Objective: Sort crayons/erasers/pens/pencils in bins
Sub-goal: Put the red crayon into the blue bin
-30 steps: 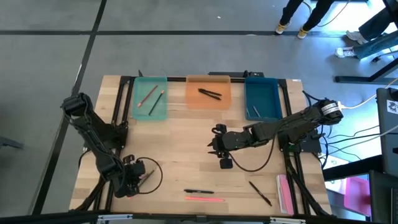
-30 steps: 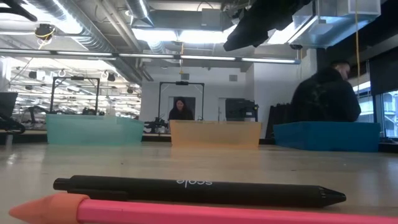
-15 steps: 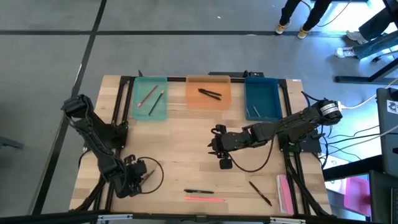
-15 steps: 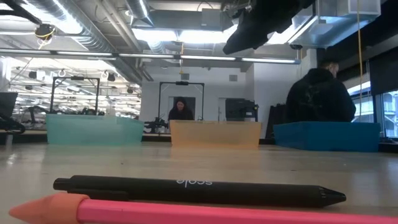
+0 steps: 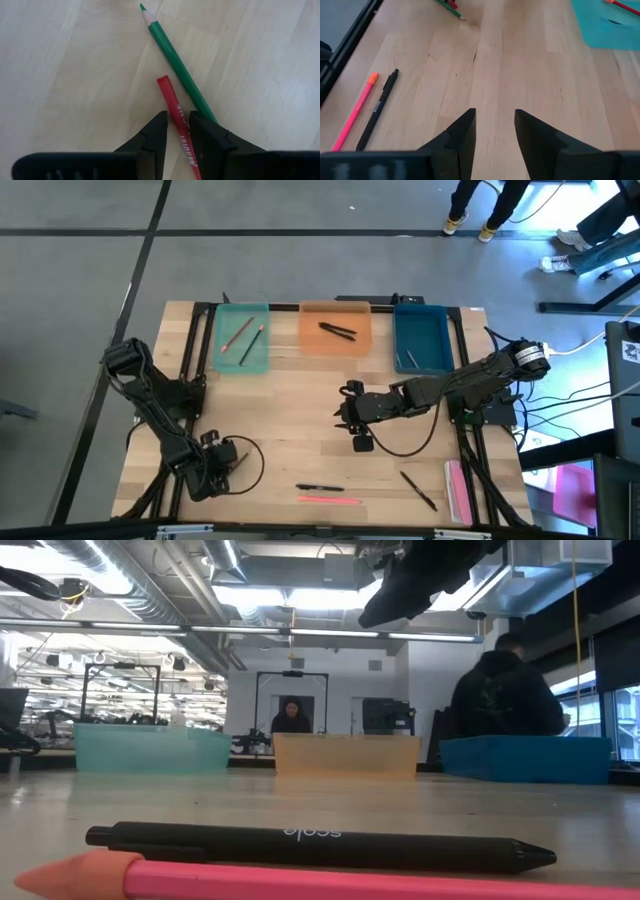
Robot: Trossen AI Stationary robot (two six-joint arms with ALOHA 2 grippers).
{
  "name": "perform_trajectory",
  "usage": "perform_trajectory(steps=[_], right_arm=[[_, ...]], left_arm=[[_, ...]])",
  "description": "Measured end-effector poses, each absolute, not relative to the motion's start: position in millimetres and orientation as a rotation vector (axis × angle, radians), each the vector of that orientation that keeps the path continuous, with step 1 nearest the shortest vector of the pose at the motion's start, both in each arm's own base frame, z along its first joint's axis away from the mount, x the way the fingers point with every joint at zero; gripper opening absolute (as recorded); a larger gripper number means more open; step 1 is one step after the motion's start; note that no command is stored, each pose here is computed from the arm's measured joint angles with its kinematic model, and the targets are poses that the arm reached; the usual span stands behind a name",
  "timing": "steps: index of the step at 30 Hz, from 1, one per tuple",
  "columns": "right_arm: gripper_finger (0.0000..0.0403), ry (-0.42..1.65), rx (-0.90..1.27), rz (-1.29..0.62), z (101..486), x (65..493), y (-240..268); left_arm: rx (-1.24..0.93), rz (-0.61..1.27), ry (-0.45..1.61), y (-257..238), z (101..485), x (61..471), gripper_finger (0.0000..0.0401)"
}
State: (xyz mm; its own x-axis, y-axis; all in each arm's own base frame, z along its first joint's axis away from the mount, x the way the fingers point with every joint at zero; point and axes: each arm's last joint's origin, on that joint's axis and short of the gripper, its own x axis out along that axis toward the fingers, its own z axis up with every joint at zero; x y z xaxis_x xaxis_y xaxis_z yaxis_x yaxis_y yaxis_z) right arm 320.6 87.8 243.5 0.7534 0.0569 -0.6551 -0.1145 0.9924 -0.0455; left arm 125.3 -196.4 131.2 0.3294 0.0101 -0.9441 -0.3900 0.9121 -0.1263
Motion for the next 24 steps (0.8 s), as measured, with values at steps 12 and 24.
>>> perform_trajectory(steps=[12, 24], right_arm=[[0.014, 0.711, -0.085, 0.094, 243.5, 320.6, 87.8], [0.014, 0.711, -0.085, 0.093, 243.6, 320.5, 87.7]], left_arm=[[-0.382, 0.277, 1.196, -197.1, 130.5, 125.3, 0.0081], [-0.416, 0.35, 1.204, -193.9, 129.4, 123.6, 0.006]])
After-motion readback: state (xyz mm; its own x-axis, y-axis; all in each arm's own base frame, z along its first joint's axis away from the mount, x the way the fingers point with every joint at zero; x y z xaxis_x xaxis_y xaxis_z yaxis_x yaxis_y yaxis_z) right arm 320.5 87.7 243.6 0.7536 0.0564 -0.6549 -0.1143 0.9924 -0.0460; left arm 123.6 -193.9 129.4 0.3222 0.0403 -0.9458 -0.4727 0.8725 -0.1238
